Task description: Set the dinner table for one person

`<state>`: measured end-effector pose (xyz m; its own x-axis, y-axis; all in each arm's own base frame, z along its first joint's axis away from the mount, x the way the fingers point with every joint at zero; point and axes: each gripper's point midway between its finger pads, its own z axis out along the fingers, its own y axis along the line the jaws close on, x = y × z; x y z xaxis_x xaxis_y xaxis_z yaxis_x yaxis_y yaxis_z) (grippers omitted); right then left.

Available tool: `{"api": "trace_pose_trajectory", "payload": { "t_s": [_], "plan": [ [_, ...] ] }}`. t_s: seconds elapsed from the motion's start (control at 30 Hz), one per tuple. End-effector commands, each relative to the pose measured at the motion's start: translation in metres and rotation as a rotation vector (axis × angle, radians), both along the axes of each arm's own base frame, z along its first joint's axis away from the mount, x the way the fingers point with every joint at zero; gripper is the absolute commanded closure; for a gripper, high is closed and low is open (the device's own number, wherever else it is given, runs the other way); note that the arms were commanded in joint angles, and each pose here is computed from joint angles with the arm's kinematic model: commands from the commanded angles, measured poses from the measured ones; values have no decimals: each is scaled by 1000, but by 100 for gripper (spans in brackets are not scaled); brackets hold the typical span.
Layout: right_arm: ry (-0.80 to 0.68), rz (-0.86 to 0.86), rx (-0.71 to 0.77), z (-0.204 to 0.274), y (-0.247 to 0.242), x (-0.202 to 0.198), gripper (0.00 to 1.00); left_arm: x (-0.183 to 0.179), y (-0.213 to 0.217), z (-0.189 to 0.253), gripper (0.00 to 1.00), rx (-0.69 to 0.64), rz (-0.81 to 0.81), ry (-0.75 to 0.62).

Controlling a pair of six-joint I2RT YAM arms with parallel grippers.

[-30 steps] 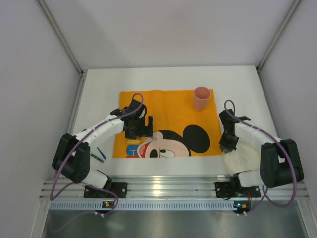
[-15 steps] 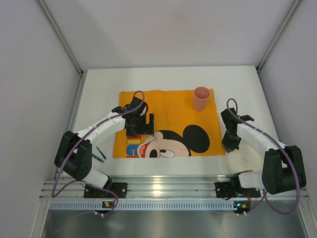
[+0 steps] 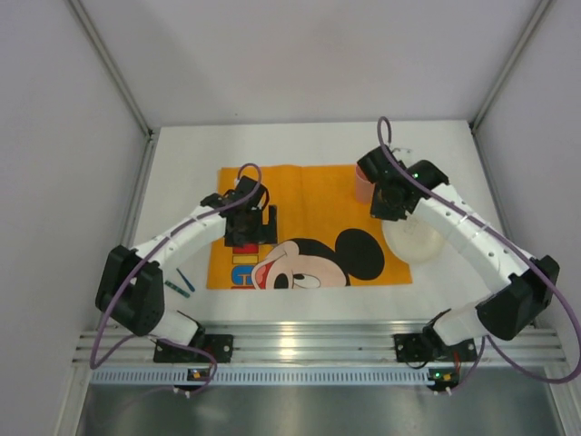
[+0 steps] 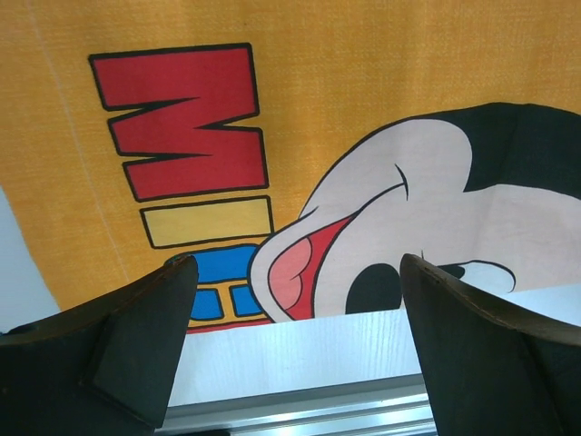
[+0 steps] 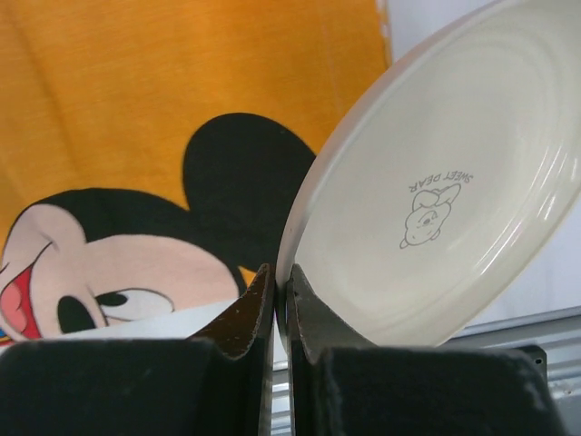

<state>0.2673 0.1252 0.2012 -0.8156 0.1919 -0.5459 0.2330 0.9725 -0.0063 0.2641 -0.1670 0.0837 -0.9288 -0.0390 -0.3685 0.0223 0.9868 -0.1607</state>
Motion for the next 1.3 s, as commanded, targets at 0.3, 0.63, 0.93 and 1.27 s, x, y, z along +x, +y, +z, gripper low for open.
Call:
{"api": "trace_pose_trajectory", "payload": {
  "t_s": [0.3, 0.63, 0.93, 1.27],
  "plan": [
    [-42, 362, -73, 32, 163, 28, 100, 7, 89, 56, 2, 41, 309, -157],
    [26, 474, -63, -42, 233, 63, 100, -24, 115, 67, 2, 42, 360, -162],
    [33, 547, 15, -96, 285, 84, 100, -45, 120, 74, 2, 41, 370, -150],
    [119, 692, 219, -132, 328, 60, 61, -54, 143, 73, 2, 138, 462, -144]
  ]
}}
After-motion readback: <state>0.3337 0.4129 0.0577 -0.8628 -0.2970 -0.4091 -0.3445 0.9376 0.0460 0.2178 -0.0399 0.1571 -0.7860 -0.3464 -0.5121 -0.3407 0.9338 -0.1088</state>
